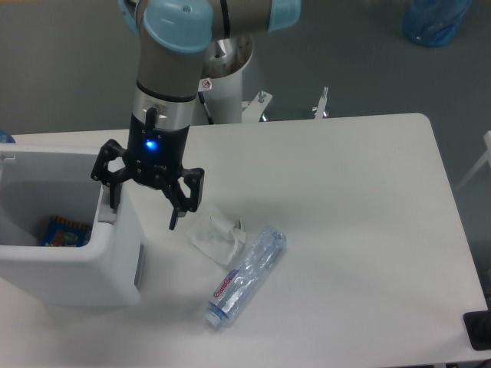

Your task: Open the trash can

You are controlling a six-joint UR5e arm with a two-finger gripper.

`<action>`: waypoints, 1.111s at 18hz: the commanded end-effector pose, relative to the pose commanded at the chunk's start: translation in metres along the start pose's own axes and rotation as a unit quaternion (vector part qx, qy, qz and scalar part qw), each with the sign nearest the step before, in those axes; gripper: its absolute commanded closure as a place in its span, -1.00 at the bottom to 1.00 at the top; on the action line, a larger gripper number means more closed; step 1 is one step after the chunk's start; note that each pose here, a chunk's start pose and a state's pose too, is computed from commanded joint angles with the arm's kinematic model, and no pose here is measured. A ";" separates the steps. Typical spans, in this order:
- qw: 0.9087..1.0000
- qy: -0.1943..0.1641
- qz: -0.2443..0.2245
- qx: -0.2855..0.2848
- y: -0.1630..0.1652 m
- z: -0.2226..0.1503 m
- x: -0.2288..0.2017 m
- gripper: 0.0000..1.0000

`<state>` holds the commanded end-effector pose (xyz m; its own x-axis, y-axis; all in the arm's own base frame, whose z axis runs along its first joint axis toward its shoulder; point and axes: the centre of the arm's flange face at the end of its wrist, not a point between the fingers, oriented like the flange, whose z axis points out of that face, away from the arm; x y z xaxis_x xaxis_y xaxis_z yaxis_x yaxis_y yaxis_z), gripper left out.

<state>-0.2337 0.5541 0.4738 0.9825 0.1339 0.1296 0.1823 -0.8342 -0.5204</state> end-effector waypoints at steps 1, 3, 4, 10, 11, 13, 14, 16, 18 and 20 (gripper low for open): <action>1.000 0.000 0.000 0.000 0.000 0.000 0.000 -1.00; 1.000 -0.001 0.001 0.004 -0.004 -0.003 0.000 -1.00; 1.000 -0.003 0.004 0.008 -0.007 -0.007 0.000 -1.00; 0.999 -0.030 -0.020 0.022 -0.022 -0.008 -0.068 -1.00; 0.999 -0.036 -0.026 0.025 -0.022 -0.004 -0.085 -1.00; 0.998 -0.052 -0.031 0.029 -0.012 0.007 -0.127 -1.00; 0.998 -0.057 -0.027 0.025 -0.004 0.014 -0.148 -1.00; 0.998 -0.066 -0.019 0.014 0.014 0.019 -0.187 -1.00; 0.997 -0.076 -0.009 0.007 0.033 0.017 -0.225 -1.00; 0.996 -0.087 0.005 -0.011 0.053 0.022 -0.257 -1.00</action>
<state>-0.4755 0.4868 0.3945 0.9763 0.2152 -0.0249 0.1740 -0.8474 -0.5016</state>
